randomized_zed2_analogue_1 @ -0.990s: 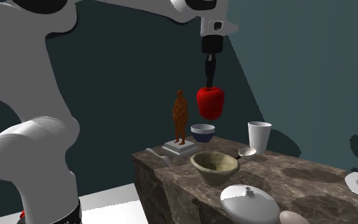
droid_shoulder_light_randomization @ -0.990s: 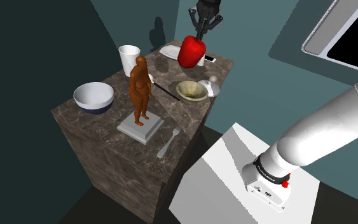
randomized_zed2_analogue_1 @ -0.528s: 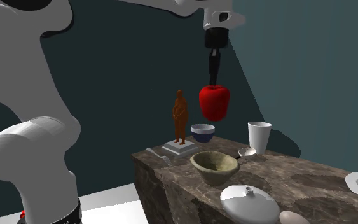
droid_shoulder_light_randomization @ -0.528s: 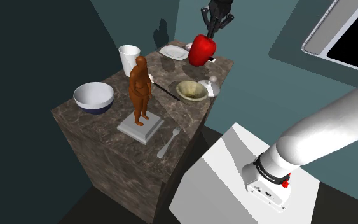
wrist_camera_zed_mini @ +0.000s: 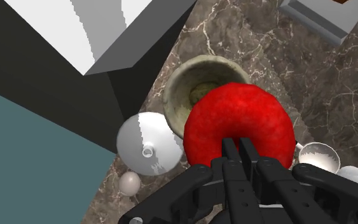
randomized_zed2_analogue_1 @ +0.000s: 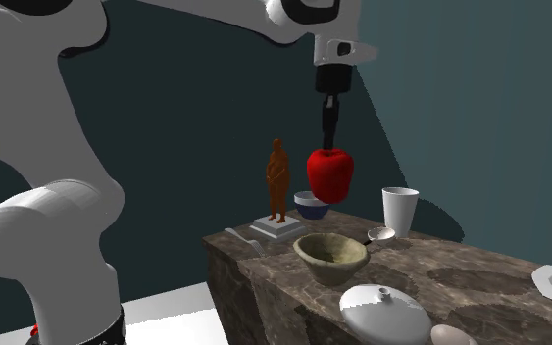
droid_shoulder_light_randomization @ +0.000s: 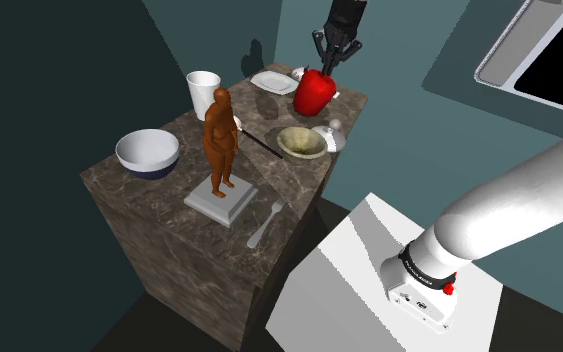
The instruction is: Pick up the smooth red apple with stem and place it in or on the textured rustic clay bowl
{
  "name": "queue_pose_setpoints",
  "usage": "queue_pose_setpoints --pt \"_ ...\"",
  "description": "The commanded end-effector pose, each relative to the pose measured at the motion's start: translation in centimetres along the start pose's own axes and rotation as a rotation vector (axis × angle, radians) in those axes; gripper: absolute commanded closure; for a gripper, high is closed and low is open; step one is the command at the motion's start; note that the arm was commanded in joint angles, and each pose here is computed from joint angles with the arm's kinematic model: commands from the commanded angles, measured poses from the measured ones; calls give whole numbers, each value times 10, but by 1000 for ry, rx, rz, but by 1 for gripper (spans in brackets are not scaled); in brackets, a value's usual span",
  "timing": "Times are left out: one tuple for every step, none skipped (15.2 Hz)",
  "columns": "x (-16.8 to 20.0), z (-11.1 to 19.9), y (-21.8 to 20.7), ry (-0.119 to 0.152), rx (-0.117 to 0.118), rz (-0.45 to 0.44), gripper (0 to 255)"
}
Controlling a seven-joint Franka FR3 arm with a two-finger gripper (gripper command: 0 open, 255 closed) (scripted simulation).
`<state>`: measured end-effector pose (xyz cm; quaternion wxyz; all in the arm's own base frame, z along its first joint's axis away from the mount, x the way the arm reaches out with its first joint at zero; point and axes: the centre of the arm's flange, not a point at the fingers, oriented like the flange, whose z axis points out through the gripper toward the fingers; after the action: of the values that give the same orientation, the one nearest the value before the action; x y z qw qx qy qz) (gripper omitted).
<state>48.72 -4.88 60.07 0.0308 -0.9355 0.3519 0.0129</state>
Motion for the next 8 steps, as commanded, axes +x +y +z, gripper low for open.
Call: queue_pose_setpoints --pt "0 11 -1 1 0 0 255" --pt "1 16 0 1 0 0 255" --pt "1 22 0 1 0 0 255" --pt "1 27 0 1 0 0 255" --pt "1 32 0 1 0 0 255" --pt "1 37 1 1 0 0 255" --pt "2 43 1 1 0 0 255" --pt "2 48 1 1 0 0 255"
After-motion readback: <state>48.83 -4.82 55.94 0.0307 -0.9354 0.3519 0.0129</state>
